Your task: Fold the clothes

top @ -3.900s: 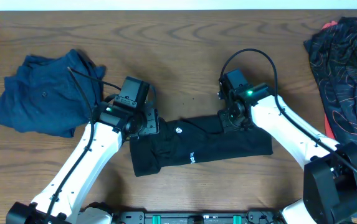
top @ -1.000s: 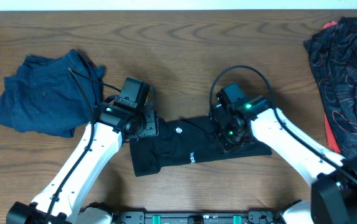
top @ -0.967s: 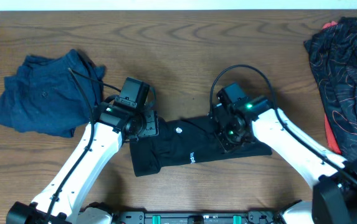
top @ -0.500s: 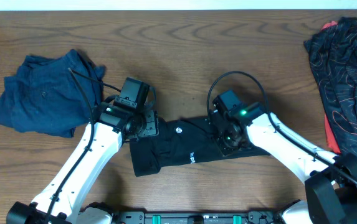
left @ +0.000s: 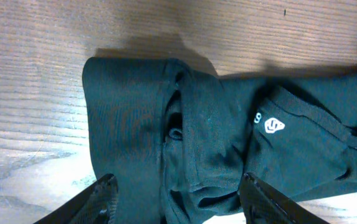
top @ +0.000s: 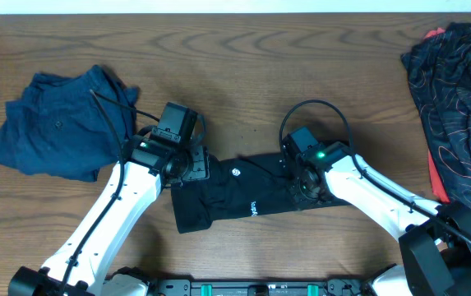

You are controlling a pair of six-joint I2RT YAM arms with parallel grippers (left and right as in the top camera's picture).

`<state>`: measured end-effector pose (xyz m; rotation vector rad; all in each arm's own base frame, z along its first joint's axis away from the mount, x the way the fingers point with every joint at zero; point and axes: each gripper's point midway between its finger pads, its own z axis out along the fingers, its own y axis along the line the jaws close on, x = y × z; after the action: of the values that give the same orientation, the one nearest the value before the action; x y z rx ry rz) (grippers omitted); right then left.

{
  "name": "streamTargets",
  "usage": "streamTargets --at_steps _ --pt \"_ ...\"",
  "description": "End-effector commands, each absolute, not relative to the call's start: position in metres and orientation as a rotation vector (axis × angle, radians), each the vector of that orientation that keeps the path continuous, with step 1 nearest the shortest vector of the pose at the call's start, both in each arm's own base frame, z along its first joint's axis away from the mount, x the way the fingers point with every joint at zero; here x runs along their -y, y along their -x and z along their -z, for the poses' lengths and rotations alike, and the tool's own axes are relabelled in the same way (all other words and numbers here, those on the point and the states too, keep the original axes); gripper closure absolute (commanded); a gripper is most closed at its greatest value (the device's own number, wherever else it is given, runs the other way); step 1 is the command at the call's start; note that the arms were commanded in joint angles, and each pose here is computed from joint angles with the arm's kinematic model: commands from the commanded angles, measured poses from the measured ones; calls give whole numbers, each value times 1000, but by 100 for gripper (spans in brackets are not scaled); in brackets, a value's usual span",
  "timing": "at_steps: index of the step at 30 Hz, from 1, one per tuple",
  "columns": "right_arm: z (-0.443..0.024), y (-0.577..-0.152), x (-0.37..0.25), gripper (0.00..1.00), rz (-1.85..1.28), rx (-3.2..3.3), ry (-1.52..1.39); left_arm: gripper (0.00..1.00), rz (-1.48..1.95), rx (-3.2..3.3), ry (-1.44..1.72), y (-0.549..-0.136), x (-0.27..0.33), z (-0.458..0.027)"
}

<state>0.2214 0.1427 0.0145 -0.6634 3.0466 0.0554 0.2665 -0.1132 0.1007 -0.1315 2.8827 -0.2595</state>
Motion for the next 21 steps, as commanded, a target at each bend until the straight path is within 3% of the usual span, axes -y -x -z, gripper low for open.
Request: streamTargets --at_steps 1,8,15,17,19,21 --pt "-12 -218 -145 99 -59 -3054 672 36 247 -2902 152 -263 110 -94" --pt "-19 -184 -184 99 -464 -2976 1109 36 247 -2902 152 -263 110 -94" --pt "-21 -172 -192 99 -519 -2943 1230 36 247 -2902 152 -263 110 -94" --pt "-19 -179 -188 96 -451 -2964 1158 36 247 -2902 151 -263 110 -94" --pt "-17 -188 -184 83 -376 -2975 1088 36 247 -2902 151 -263 110 -94" --pt "-16 -194 -182 77 -329 -2974 1038 36 247 -2902 152 -263 110 -94"
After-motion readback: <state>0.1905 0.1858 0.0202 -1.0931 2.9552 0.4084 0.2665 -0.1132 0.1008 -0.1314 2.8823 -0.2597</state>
